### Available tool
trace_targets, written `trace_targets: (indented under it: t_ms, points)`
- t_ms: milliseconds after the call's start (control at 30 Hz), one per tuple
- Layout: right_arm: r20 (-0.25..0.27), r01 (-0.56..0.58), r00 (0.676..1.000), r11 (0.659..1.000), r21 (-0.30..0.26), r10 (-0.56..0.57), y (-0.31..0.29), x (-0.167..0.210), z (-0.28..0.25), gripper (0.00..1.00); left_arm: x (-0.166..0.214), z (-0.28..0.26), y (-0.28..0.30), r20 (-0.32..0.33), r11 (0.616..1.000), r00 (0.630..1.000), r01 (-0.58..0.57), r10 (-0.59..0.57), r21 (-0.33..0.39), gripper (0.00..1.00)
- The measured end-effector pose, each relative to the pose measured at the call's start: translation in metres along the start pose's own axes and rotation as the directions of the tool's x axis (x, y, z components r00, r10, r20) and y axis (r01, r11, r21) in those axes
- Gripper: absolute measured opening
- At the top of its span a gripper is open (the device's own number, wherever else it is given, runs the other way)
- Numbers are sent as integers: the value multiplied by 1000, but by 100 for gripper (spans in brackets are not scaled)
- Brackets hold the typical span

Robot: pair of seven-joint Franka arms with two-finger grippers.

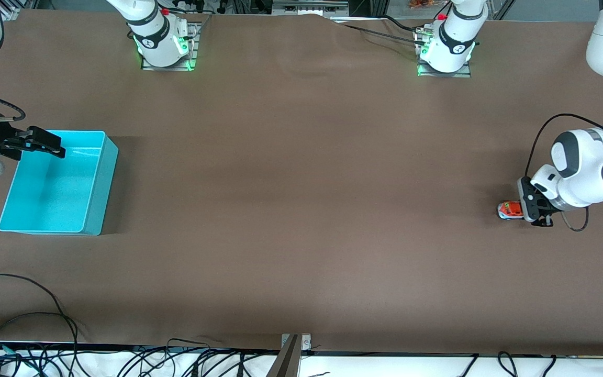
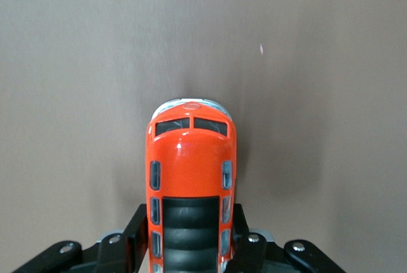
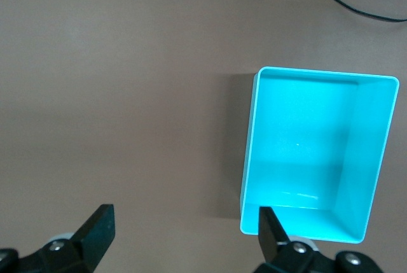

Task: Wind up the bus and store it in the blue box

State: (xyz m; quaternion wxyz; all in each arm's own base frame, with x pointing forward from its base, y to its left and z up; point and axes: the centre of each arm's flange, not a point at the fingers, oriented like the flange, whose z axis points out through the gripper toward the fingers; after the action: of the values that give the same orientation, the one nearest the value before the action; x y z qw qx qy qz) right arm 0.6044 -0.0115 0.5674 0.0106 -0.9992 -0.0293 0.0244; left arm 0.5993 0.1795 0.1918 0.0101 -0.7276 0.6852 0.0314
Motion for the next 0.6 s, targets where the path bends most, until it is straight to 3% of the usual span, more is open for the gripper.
trace_targets:
  t_ms: [601]
  points:
    - [-6, 0, 1000, 1000, -1, 0, 0, 0, -2, 100, -49, 3, 8, -1, 999, 1000, 0, 0, 35, 54]
